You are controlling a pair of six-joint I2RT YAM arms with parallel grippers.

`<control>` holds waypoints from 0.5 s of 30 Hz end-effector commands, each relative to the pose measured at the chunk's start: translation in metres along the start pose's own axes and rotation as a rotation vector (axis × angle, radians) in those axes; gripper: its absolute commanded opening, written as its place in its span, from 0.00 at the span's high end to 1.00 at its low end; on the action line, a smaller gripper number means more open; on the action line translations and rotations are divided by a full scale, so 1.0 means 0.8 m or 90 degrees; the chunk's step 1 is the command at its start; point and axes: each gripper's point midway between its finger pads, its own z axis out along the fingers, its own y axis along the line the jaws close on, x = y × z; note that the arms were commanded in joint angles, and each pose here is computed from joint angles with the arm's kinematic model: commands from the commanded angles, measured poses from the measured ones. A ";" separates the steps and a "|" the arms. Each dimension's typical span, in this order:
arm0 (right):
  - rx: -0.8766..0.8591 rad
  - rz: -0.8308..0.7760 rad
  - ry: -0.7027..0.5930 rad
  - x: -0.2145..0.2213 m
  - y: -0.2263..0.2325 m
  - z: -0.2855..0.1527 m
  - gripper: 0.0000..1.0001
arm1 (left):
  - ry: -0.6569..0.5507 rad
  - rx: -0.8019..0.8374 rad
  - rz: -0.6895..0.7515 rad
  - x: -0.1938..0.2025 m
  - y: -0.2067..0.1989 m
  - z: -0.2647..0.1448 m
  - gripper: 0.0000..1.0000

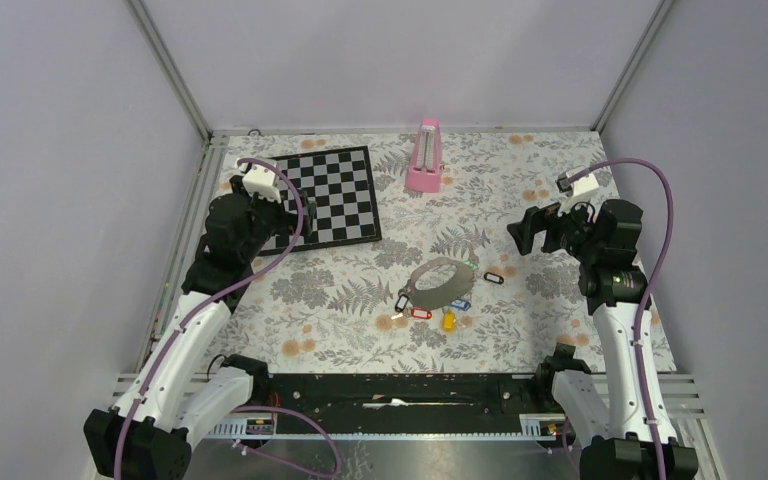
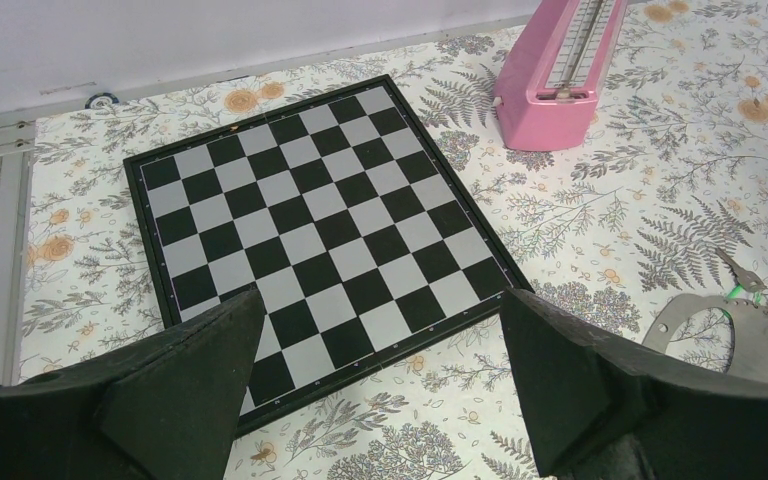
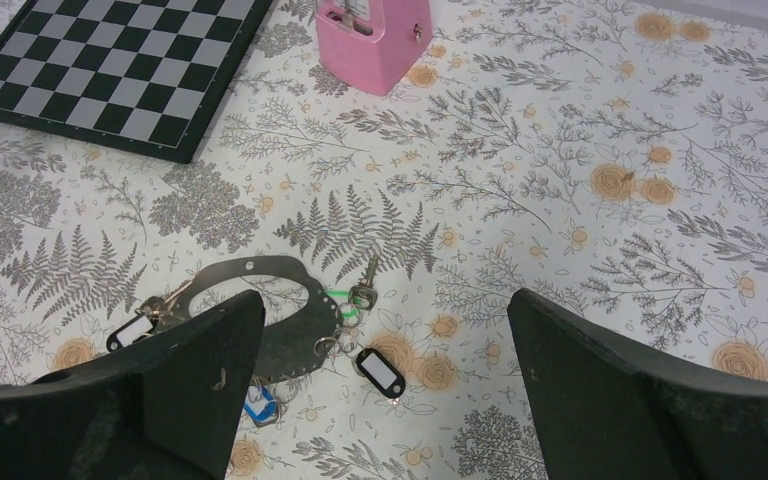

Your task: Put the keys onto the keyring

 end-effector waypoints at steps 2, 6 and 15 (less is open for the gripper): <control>-0.015 -0.020 -0.019 -0.009 0.005 -0.003 0.00 | -0.031 -0.005 -0.004 -0.013 0.003 -0.002 0.01; -0.014 -0.020 -0.018 -0.008 0.005 -0.002 0.00 | -0.027 -0.002 -0.005 -0.011 0.002 -0.002 0.01; -0.017 -0.023 -0.017 -0.006 0.005 -0.002 0.00 | -0.022 0.001 -0.005 -0.009 0.002 -0.001 0.01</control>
